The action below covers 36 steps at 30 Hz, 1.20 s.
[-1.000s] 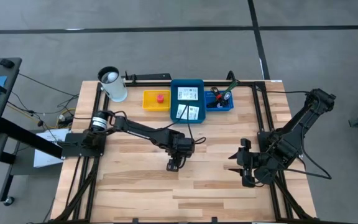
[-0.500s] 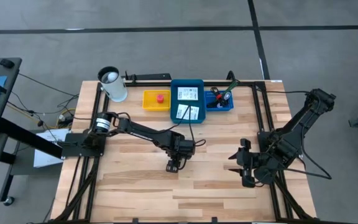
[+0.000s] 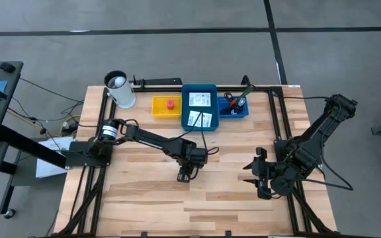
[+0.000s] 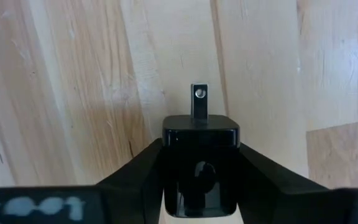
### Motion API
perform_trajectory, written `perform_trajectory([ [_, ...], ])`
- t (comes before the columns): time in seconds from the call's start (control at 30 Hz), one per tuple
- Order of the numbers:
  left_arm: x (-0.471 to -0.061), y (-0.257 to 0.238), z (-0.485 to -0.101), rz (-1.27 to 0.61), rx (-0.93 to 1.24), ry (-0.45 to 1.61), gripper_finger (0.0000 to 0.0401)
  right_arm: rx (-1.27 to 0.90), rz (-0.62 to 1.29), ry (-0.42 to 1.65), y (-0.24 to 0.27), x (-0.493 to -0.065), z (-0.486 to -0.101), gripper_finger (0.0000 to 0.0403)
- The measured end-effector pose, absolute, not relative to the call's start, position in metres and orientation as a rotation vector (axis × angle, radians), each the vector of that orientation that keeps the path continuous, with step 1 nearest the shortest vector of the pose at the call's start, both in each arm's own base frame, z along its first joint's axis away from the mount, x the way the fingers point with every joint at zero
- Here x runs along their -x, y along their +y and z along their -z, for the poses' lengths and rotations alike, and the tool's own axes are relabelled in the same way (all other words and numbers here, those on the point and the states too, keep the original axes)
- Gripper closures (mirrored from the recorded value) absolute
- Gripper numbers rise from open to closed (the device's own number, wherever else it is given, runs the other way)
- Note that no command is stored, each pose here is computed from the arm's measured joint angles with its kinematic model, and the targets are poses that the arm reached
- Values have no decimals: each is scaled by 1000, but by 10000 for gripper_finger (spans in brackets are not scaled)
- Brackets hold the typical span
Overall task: Pick and place items into bin
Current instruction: Put the black charger adapter into the yellow bin
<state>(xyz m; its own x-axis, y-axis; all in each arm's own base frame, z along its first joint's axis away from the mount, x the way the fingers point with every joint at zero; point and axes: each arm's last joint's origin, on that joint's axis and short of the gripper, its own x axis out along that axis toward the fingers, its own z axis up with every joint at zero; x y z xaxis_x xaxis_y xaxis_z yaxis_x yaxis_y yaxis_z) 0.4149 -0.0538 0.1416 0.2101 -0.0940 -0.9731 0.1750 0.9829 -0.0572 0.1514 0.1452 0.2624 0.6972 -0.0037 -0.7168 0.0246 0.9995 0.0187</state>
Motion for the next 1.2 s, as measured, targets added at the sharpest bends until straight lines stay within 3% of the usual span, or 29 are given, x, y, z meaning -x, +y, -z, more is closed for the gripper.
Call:
perform_trajectory([
  [0.23,-412,-54,-155,189,-70,1429,253,-31,18,800,145,-151,-262,194],
  [0.57,-401,-31,-222,-5,-193,1396,265,-30,18,801,145,-151,-262,194],
  [0.87,-366,41,-270,-329,-218,1412,263,-30,18,801,145,-151,-262,194],
  [1.2,-339,133,-266,-491,-67,1403,262,-31,17,801,145,-151,-262,194],
])
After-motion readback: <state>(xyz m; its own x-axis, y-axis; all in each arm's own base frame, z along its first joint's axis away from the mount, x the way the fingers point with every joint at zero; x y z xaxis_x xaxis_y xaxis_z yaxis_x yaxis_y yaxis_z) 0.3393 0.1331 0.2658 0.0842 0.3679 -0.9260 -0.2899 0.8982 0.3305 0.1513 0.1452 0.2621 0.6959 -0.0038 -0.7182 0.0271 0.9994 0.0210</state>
